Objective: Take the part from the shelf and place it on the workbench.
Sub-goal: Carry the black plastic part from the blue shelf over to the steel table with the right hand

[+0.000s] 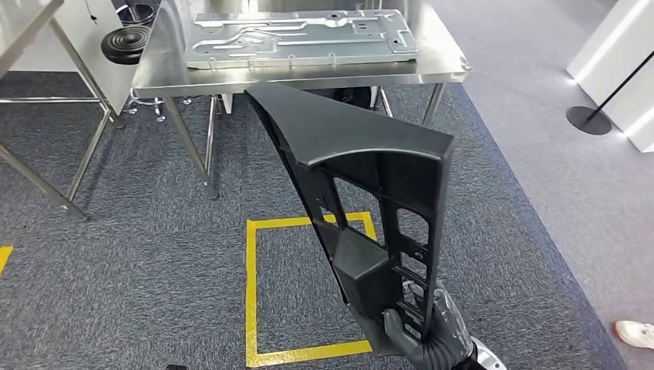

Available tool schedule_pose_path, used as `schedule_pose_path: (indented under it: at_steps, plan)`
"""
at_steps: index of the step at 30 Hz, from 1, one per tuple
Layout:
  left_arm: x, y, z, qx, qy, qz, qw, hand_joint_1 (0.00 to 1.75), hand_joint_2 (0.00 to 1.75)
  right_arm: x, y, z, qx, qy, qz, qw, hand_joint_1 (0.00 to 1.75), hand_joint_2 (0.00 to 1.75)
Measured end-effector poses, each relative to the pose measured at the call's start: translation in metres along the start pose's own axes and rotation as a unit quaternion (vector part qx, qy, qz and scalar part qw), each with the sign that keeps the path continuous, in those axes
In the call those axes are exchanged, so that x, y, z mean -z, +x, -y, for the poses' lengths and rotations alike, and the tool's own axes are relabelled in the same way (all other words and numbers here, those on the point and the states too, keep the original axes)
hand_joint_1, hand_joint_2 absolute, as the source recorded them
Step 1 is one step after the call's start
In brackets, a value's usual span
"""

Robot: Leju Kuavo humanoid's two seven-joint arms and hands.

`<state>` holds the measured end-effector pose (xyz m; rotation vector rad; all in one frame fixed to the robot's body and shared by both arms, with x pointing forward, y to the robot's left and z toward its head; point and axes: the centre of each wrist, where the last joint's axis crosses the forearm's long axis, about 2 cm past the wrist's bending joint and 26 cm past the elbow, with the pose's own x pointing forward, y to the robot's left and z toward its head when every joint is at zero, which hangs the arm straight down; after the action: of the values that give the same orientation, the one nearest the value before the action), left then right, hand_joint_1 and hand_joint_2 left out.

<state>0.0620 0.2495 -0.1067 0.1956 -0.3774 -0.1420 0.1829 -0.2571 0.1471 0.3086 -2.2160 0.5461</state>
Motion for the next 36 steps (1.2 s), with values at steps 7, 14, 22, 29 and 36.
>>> schedule_pose_path:
  at_steps: [7, 14, 22, 29, 36]
  plan:
    - [0.0003, 0.0015, -0.0001, -0.007, 0.001, 0.002, 1.0, 0.0, 1.75, 0.0026, -0.0033, 0.0011, 0.001, 0.001, 0.0, 1.0, 1.75, 1.75]
    - [0.0003, 0.0003, -0.0006, -0.008, 0.001, 0.002, 1.0, 0.0, 1.75, 0.0052, -0.0061, 0.0004, 0.006, 0.005, 0.001, 1.0, 1.75, 1.75]
    - [0.0001, 0.0012, 0.0008, -0.003, -0.004, 0.003, 1.0, 0.0, 1.75, 0.0039, -0.0077, 0.0011, -0.003, 0.001, -0.008, 1.0, 1.75, 1.75]
    - [-0.0005, 0.0024, 0.0037, -0.004, -0.009, 0.005, 1.0, 0.0, 1.75, 0.001, -0.0085, 0.0055, -0.013, -0.011, -0.015, 1.0, 1.75, 1.75]
    - [-0.002, 0.0033, 0.0092, -0.006, -0.015, 0.005, 1.0, 0.0, 1.75, 0.0012, -0.0093, 0.0081, -0.019, -0.01, -0.014, 1.0, 1.75, 1.75]
